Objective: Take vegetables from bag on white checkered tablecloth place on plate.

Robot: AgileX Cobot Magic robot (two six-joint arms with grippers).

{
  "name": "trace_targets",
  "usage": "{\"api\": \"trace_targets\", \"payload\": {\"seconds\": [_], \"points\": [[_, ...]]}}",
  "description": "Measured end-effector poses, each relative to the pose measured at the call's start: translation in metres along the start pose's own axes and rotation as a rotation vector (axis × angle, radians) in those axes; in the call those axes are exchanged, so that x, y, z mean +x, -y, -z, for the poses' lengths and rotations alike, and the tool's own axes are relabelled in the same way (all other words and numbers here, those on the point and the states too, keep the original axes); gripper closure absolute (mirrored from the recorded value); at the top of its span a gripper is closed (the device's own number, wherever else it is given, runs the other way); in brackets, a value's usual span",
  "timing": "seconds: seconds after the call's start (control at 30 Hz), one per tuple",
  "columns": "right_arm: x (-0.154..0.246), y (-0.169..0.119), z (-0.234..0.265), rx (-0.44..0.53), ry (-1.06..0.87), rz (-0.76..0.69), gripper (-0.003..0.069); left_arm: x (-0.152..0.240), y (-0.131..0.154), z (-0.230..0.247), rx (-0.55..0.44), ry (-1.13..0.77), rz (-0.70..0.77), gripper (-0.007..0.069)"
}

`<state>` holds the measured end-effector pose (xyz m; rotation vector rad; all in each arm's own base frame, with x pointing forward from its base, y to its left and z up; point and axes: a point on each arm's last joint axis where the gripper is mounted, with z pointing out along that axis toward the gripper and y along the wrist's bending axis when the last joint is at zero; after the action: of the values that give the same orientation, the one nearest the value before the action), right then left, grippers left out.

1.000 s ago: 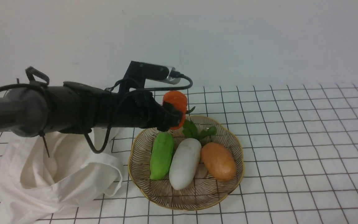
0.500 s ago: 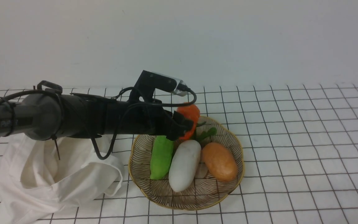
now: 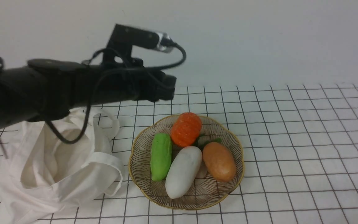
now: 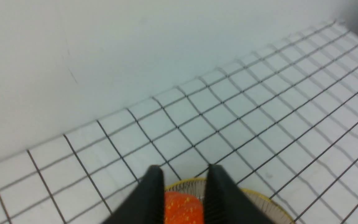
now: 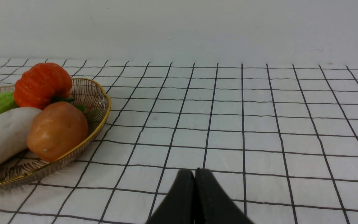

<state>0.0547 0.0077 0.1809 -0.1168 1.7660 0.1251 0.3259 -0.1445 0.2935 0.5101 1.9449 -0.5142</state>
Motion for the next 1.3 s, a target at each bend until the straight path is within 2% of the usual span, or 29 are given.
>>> {"api": "trace_targets", "payload": {"seconds": [0.07, 0.13, 0.33, 0.37, 0.43, 0.7, 1.0, 1.3], "points": [[0.000, 0.000, 0.000, 0.000, 0.000, 0.000, 0.0673, -0.014, 0.006, 0.026, -0.006, 0.051, -0.013, 0.0575], [0.000, 0.000, 0.000, 0.000, 0.000, 0.000, 0.0673, -0.024, 0.011, 0.054, -0.014, 0.101, -0.010, 0.0612], [0.000, 0.000, 0.000, 0.000, 0.000, 0.001, 0.0673, -0.029, 0.030, 0.145, -0.037, 0.240, -0.055, 0.0633], [0.000, 0.000, 0.000, 0.000, 0.000, 0.001, 0.0673, -0.030, 0.031, 0.148, -0.038, 0.249, -0.054, 0.0633], [0.000, 0.000, 0.000, 0.000, 0.000, 0.001, 0.0673, -0.023, 0.043, 0.178, -0.013, 0.292, -0.063, 0.0633], [0.000, 0.000, 0.000, 0.000, 0.000, 0.003, 0.0673, -0.010, 0.068, 0.228, 0.062, 0.374, -0.147, 0.0633], [0.000, 0.000, 0.000, 0.000, 0.000, 0.003, 0.0673, -0.011, 0.075, 0.244, 0.080, 0.434, -0.136, 0.0633], [0.000, 0.000, 0.000, 0.000, 0.000, 0.003, 0.0673, -0.012, 0.079, 0.273, 0.021, 0.558, -0.145, 0.0633]]}}
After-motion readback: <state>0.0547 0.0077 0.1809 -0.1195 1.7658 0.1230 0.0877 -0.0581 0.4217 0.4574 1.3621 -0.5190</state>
